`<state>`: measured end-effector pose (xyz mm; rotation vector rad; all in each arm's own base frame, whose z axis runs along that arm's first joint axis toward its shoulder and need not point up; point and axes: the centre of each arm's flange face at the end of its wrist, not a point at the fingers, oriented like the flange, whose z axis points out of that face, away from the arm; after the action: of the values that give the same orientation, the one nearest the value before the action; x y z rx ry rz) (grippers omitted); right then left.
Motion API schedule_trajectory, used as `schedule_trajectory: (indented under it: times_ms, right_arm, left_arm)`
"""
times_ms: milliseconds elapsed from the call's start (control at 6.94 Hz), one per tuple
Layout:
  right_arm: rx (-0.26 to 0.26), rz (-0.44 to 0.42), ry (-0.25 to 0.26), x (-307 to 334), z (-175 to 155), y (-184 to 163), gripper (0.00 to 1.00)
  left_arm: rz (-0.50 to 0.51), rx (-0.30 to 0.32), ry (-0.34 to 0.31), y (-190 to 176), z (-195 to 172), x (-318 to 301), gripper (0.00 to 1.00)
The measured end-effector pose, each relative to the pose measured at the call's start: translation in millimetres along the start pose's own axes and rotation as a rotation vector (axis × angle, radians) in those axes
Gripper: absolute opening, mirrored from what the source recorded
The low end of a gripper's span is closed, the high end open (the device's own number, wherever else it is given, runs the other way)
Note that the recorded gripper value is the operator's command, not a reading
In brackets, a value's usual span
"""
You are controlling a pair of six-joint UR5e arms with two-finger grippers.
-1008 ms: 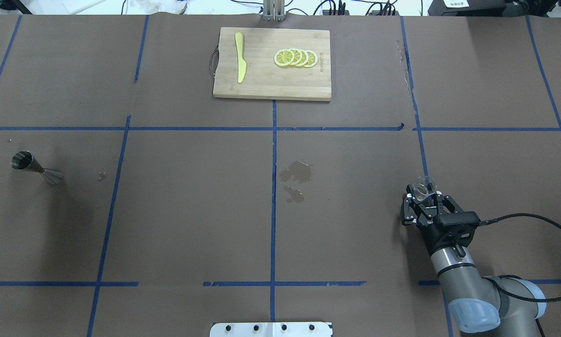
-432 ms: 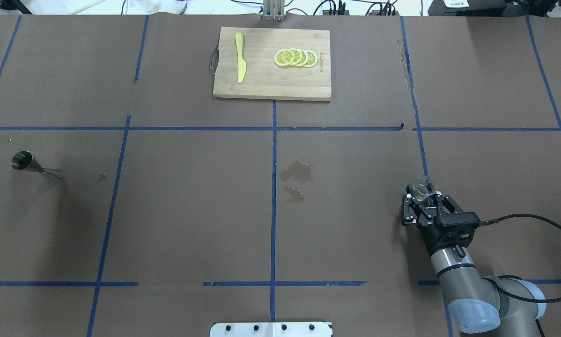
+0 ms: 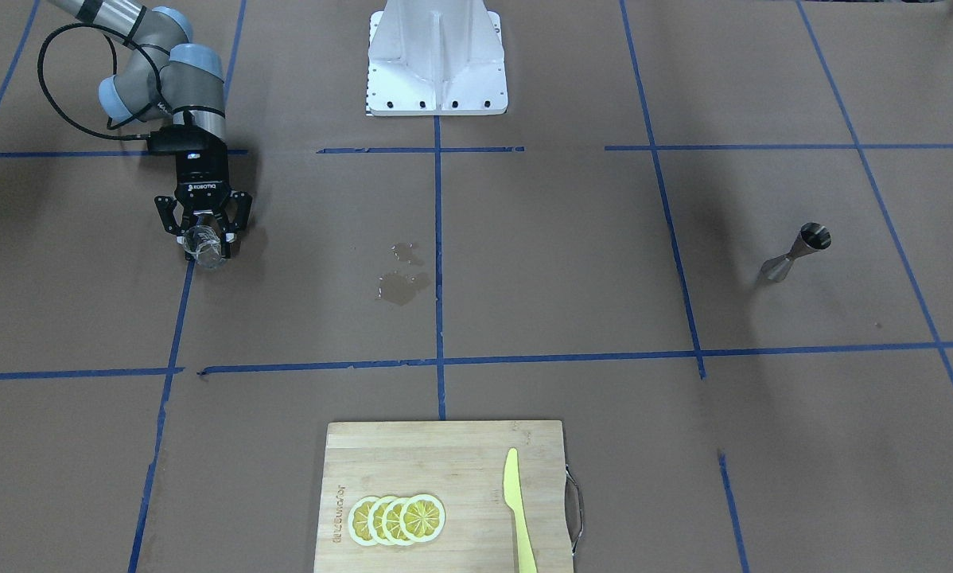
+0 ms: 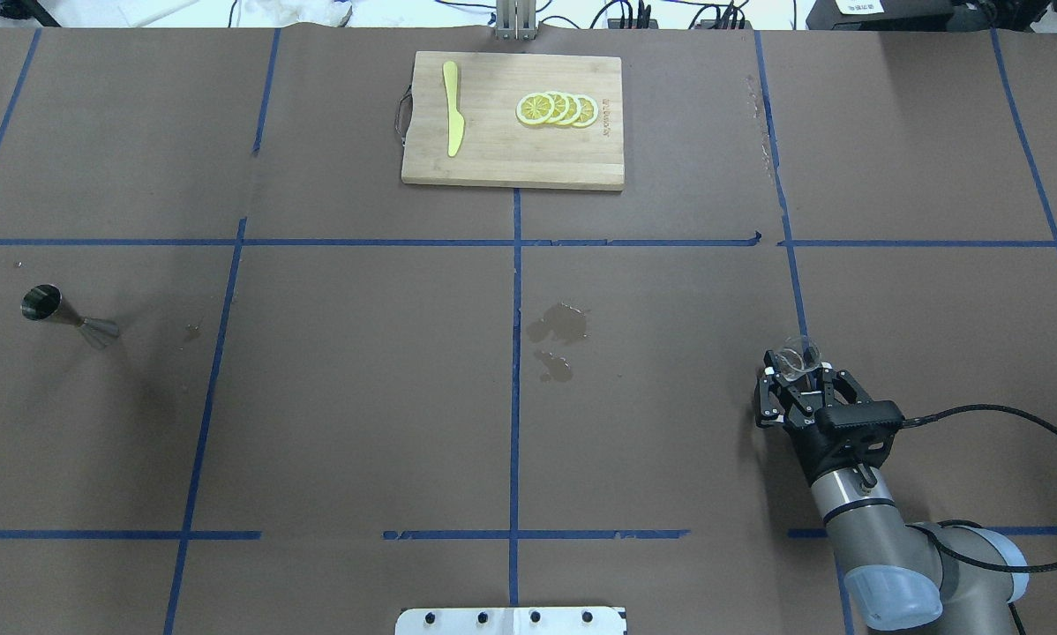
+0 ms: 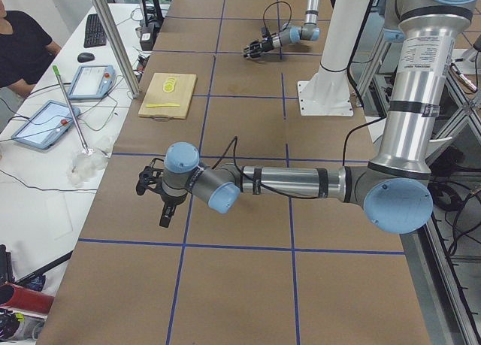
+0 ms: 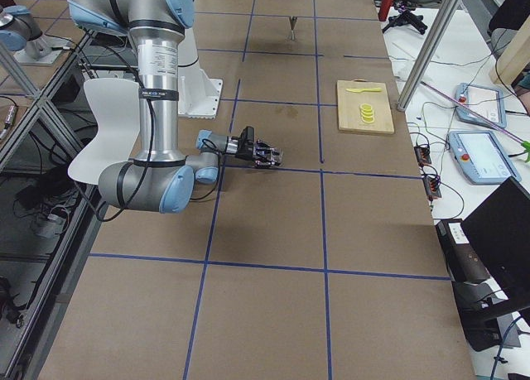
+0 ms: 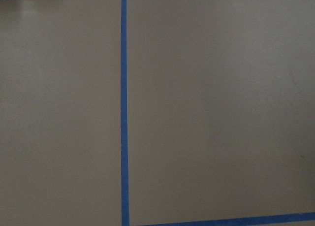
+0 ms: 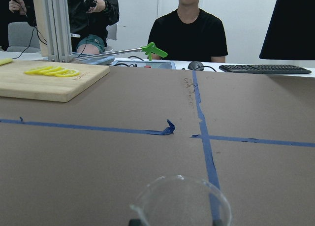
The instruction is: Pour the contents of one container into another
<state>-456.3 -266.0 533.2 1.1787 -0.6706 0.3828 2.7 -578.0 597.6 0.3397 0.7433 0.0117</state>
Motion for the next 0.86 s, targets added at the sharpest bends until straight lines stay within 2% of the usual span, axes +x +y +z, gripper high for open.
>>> schedule_trajectory:
  times_ms: [144,432,576,864]
  right_arm:
    - [0.001,-0.001,-0.001,-1,-1,1,0.64]
    - [0.006,-0.001,-0.004,-2,-4,2,0.85]
    - [0.008,-0.001,-0.004,-3,-4,1,1.0]
    - [0.016,0.004,-0.008,-5,-7,0,1.0]
  left_arm:
    - [0.001,-0.034,-0.004,-5,-9,-2,1.0]
    - [-0.018,-0.075,0.03,-1,-18,-3,1.0]
    - [-0.027,-0.086,0.044,3,-21,-2,1.0]
    - [-0.031,-0.092,0.054,10,-26,-1,1.0]
